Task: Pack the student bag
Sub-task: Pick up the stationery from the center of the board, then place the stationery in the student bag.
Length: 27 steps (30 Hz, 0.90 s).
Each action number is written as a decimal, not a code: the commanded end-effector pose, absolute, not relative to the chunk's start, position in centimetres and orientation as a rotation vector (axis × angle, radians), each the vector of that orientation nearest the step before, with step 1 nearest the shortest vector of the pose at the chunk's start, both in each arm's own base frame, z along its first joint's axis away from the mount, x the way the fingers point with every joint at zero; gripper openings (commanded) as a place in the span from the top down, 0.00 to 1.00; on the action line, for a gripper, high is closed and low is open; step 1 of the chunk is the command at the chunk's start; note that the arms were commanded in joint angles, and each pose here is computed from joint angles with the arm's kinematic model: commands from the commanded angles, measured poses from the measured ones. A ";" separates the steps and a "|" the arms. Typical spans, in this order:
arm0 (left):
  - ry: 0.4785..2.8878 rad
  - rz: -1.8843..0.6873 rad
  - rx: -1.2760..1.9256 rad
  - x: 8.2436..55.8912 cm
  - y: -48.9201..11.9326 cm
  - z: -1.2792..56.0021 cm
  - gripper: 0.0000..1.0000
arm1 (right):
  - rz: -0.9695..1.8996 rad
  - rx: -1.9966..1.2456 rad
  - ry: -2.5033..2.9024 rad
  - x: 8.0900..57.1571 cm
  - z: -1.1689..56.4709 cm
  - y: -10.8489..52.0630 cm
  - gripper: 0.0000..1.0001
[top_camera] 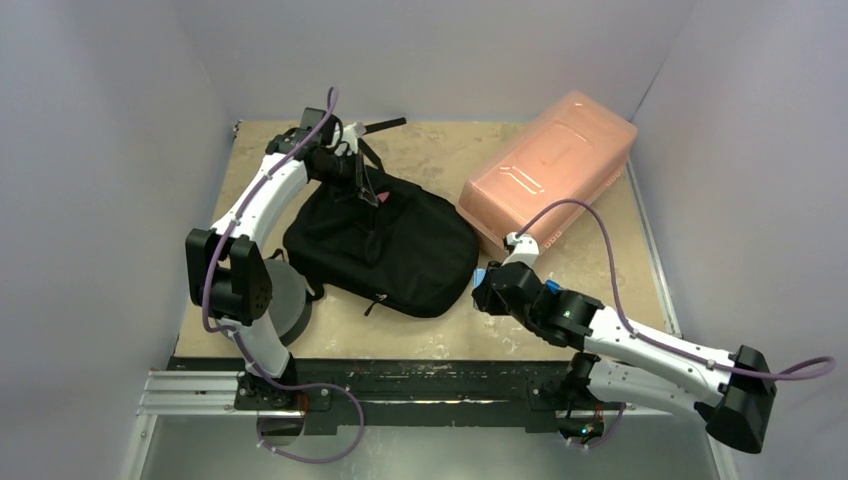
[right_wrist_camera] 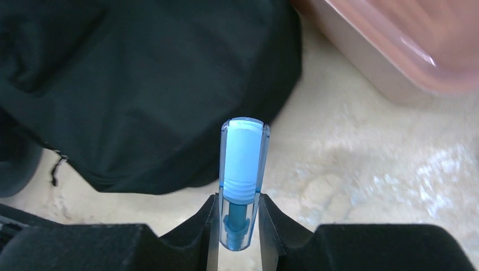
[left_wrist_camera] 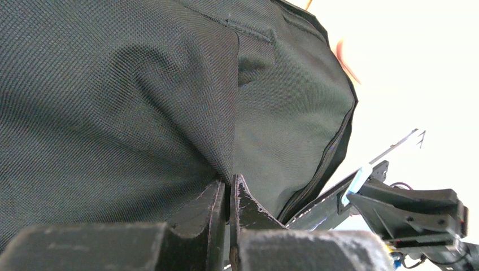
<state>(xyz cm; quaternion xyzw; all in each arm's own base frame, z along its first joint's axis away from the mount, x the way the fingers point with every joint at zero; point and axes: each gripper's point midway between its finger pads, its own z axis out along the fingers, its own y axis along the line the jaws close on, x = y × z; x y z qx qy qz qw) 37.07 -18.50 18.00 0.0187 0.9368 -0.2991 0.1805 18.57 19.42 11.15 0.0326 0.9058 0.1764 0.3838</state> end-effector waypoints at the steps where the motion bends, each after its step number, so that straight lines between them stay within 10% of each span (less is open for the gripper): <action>1: 2.504 -0.962 0.170 36.9 -20.8 22.2 1.00 | 0.584 -0.120 2.079 21.4 17.1 23.5 0.92; 27: 2.471 -0.994 0.239 35.9 -21.9 23.1 1.00 | 1.184 -0.490 1.879 37.8 18.2 45.0 0.97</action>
